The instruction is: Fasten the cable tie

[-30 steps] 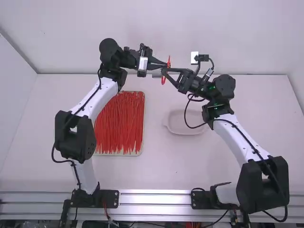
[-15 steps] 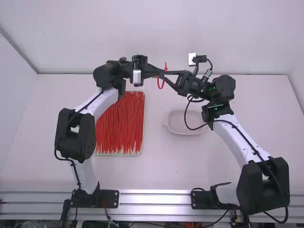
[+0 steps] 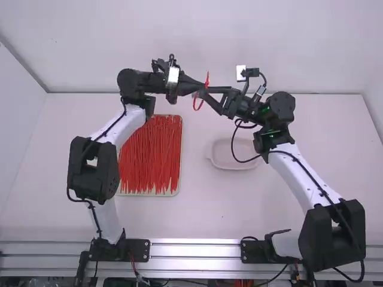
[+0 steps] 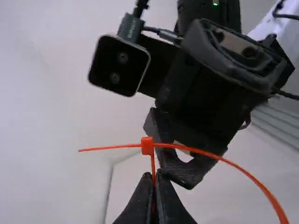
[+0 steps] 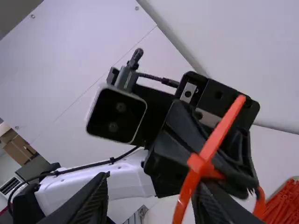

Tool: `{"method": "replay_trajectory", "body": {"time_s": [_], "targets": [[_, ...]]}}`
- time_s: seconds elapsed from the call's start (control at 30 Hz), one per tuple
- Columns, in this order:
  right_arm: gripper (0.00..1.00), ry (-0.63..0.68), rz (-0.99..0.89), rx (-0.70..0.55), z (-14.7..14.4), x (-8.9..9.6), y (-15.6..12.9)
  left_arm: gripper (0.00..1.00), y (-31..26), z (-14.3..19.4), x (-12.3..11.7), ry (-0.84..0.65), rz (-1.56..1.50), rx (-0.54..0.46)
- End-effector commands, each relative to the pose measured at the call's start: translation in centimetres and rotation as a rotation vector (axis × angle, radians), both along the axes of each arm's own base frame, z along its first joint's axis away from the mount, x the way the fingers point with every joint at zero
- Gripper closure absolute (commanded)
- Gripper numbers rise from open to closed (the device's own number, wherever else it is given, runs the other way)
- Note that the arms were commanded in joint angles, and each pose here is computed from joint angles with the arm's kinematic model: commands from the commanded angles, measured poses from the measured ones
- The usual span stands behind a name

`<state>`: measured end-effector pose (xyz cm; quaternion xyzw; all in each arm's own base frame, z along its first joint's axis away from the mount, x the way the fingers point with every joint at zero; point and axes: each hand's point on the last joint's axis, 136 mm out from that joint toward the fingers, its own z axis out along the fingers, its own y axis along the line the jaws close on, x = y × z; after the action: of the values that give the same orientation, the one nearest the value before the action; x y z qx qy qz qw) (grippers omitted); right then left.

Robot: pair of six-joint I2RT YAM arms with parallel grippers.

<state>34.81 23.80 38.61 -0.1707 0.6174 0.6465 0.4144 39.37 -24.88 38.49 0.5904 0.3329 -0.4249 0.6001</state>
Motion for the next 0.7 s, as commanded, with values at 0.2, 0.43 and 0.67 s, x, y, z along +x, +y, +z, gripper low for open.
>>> {"method": "replay_trajectory", "body": {"time_s": [0.2,0.43,0.67], "targets": [[0.48,-0.026,0.066,-0.026,0.1,-0.8,0.2,0.98,1.0,2.2,1.5,0.098,0.059,-0.020],[0.47,-0.026,0.060,-0.032,0.0,-0.6,-0.5,0.98,1.2,1.8,2.0,0.182,0.066,-0.009],[0.42,-0.026,-0.004,-0.033,0.0,0.9,-2.8,0.98,1.3,0.7,0.7,0.214,-0.009,0.061]]}}
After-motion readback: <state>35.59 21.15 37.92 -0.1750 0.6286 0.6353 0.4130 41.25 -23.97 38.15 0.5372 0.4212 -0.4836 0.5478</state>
